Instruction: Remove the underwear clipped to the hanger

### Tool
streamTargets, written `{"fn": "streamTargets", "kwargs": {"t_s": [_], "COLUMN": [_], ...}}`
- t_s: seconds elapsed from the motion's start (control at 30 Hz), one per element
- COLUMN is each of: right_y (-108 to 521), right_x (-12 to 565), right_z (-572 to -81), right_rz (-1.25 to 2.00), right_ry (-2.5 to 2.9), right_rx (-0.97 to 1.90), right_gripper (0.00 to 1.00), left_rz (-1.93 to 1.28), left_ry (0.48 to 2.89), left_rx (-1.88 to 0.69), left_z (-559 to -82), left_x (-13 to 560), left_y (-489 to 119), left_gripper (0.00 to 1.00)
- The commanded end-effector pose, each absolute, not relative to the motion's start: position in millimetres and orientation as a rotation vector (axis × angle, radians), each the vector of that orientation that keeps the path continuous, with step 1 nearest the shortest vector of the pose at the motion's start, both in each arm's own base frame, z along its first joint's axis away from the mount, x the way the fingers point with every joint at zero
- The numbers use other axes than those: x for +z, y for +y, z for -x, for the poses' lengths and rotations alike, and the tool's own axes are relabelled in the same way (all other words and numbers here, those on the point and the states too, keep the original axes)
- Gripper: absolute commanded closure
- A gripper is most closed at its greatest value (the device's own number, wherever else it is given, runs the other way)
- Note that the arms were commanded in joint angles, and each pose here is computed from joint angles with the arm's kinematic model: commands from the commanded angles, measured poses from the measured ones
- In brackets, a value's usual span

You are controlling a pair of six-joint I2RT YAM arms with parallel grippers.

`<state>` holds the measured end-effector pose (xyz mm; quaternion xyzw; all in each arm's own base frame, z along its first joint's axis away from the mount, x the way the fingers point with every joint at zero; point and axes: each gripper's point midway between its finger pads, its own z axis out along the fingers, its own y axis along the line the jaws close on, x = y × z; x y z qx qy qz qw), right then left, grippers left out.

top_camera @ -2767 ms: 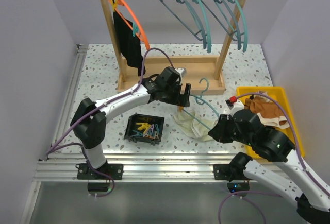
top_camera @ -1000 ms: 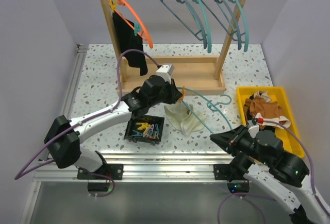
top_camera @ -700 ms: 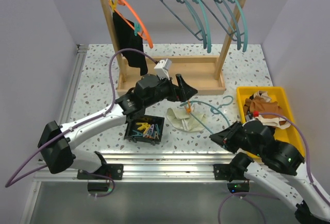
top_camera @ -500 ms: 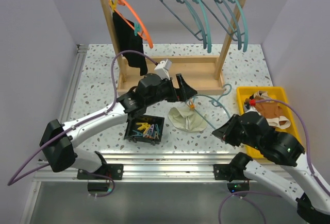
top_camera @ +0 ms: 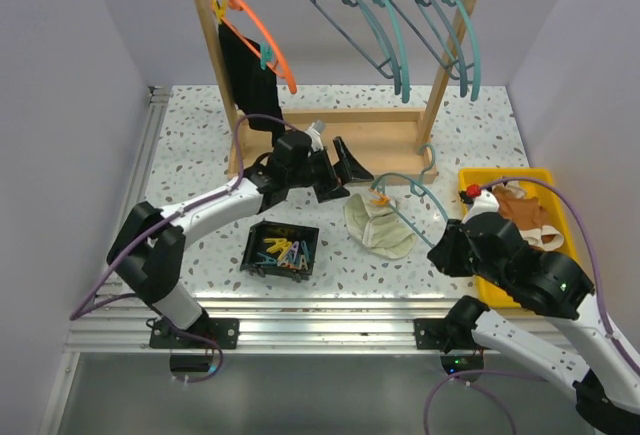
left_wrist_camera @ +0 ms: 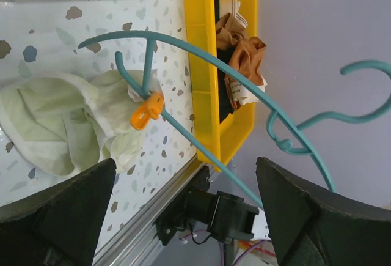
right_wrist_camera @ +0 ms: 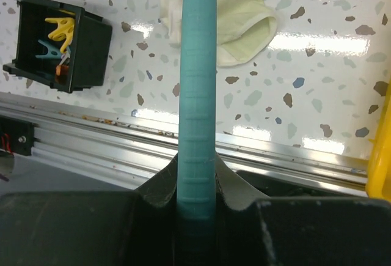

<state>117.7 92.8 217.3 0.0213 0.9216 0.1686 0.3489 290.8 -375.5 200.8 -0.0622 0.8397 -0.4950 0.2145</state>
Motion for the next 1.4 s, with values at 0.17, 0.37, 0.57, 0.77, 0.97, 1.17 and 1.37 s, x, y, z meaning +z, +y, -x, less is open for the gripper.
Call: {"fn": "streamTargets", "kwargs": {"t_s": [0.17,0.37,0.57,0.77,0.97,1.17,1.37], "right_y": [88.3,98.0,104.5,104.4,102.4,100.0,92.6], "right_x": [255.3,264.4,267.6,272.5,277.2,276.6,276.5], "right_z": [-127.6,-130.4,-134.1,-132.9,-131.4,-131.9,-132.7], "right_rz": [0.085,0.158,0.216,0.233,0.241,0.241,0.22], "right_ry": [2.203,2.185,2.196,2.179,2.157,2.156,2.155], "right_rx": [0.459,0.484,0.473,0.482,0.488,0.472,0.436], "right_gripper": [1.0,1.0,1.0,1.0,1.0,1.0,1.0], "left_rz": [0.178,0.207,0.312,0.32,0.363,0.329,0.313], "left_ry": [2.459,2.49,2.428,2.456,2.515,2.464,2.46], "left_rx": [-1.703,-1.767,-1.875,-1.891,-1.903,-1.959,-1.967], "left_z": [-286.2,-287.7,-294.3,-295.8,-290.3,-290.1,-285.9], "left_x": [197.1,190.3,197.4,192.8,176.4,188.0,187.9], "left_y": [-403.8,-412.4,-416.4,-420.8,-420.2,-422.6,-421.0], "left_gripper": [0.0,0.0,0.0,0.0,0.07,0.36,0.88]}}
